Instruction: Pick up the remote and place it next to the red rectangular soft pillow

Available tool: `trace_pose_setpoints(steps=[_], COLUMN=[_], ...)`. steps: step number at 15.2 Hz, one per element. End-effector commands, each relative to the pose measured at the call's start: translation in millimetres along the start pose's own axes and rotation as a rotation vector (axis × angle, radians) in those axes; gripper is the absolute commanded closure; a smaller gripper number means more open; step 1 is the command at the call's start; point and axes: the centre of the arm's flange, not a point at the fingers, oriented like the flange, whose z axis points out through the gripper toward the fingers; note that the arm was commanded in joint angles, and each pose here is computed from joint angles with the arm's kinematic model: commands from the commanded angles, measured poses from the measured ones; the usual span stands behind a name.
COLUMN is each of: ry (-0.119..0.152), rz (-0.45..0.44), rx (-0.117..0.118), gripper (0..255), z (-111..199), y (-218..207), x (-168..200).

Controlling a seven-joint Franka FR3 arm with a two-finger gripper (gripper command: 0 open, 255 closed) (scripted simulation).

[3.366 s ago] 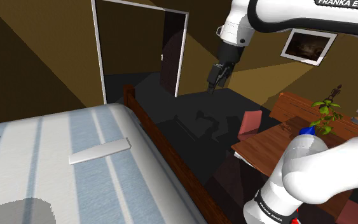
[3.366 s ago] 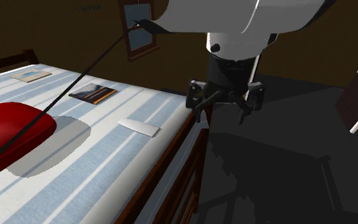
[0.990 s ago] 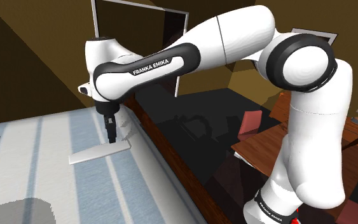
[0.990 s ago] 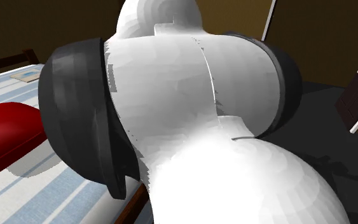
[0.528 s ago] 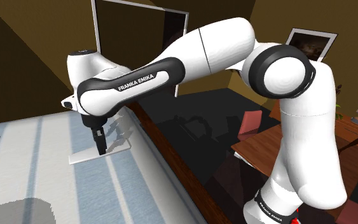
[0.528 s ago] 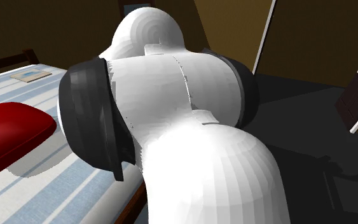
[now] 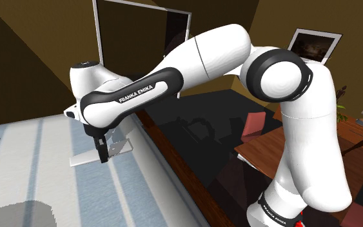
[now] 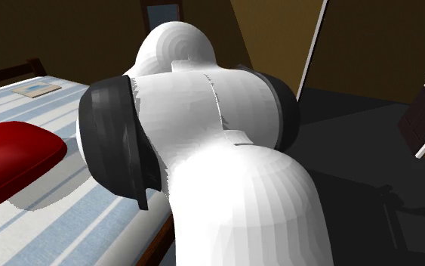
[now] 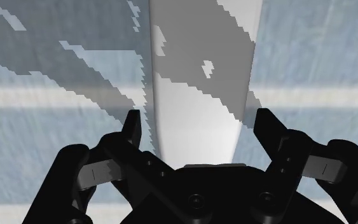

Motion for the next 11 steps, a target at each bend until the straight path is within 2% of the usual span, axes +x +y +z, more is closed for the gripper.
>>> trace_pose_setpoints(steps=[1,4,5,11], ry=[0.0,0.0,0.0,0.0], rz=[0.0,0.0,0.0,0.0], rx=[0.0,0.0,0.0,0.0], gripper=[0,0,255,255], z=[0.3,0.3,0.3,0.3], y=[0.1,0.1,0.1,0.1], x=[0.1,0.1,0.1,0.2])
